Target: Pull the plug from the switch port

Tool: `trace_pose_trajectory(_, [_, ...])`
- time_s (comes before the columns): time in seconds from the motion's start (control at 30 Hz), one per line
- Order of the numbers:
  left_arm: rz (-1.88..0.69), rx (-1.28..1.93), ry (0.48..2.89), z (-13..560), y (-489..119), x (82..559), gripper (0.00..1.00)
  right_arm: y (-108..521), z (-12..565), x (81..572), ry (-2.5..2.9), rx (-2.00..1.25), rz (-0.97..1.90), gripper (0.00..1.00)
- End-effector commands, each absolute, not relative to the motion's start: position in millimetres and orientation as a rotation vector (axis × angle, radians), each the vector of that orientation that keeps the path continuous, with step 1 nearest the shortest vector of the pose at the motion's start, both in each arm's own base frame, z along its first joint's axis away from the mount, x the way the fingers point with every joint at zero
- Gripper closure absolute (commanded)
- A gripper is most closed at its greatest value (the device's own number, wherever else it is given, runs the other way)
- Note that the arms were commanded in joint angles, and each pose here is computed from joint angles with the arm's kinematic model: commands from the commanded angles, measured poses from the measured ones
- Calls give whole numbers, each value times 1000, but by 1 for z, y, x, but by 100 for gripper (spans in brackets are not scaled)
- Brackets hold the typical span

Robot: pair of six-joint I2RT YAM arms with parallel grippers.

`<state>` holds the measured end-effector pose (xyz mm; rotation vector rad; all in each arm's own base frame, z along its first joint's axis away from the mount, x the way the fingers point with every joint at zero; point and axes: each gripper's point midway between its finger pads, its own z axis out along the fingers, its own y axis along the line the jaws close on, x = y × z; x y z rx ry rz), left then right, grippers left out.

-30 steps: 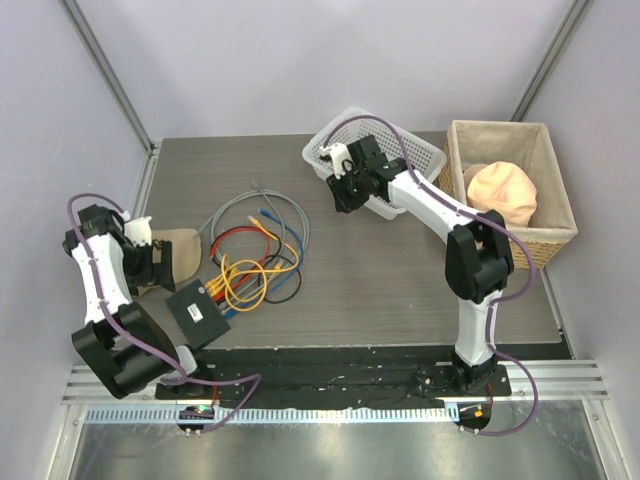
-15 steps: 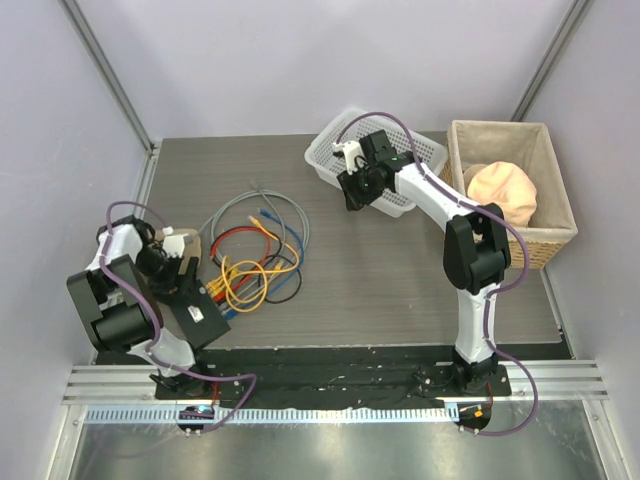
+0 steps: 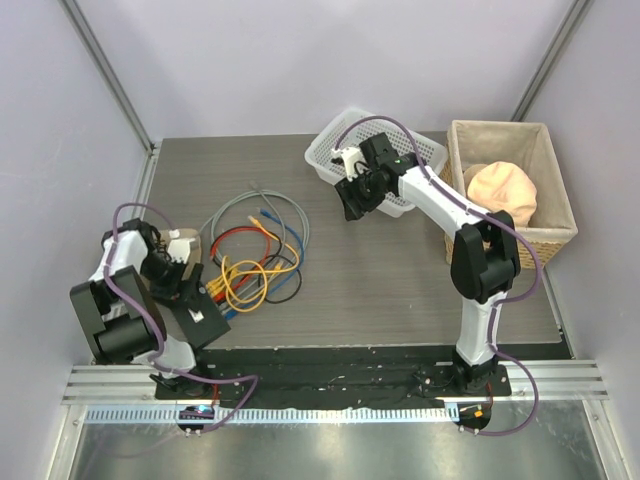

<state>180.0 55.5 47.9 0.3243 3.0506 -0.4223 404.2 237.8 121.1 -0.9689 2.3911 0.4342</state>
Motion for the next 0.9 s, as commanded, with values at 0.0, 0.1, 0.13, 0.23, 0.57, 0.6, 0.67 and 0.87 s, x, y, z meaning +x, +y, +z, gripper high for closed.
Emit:
trace_pose_trajectory(0.0, [-402, 460, 3036, 41, 54, 164, 14, 242, 155, 400, 2295, -984, 448, 44])
trace_pose_trajectory(0.1, [-432, 454, 3043, 38, 52, 163, 12, 242, 153, 396, 2303, -986, 463, 42])
trace_pose_trajectory(0.13, [-463, 448, 3055, 35, 50, 162, 11, 241, 150, 393, 2313, -987, 466, 41])
trace_pose_trajectory(0.23, [-529, 408, 3052, 32, 45, 169, 12, 241, 147, 388, 2321, -991, 477, 41])
trace_pose_trajectory(0.57, [-771, 311, 2985, 39, 21, 206, 13, 239, 147, 379, 2323, -1006, 484, 39])
trace_pose_trajectory(0.6, [-787, 314, 2986, 38, 18, 208, 13, 239, 148, 379, 2318, -1010, 482, 39])
trace_pose_trajectory(0.67, [-801, 348, 2976, 37, 10, 214, 13, 238, 148, 378, 2315, -1012, 482, 39])
trace_pose_trajectory(0.87, [-814, 462, 2972, 29, -15, 234, 14, 234, 146, 373, 2314, -1020, 475, 39])
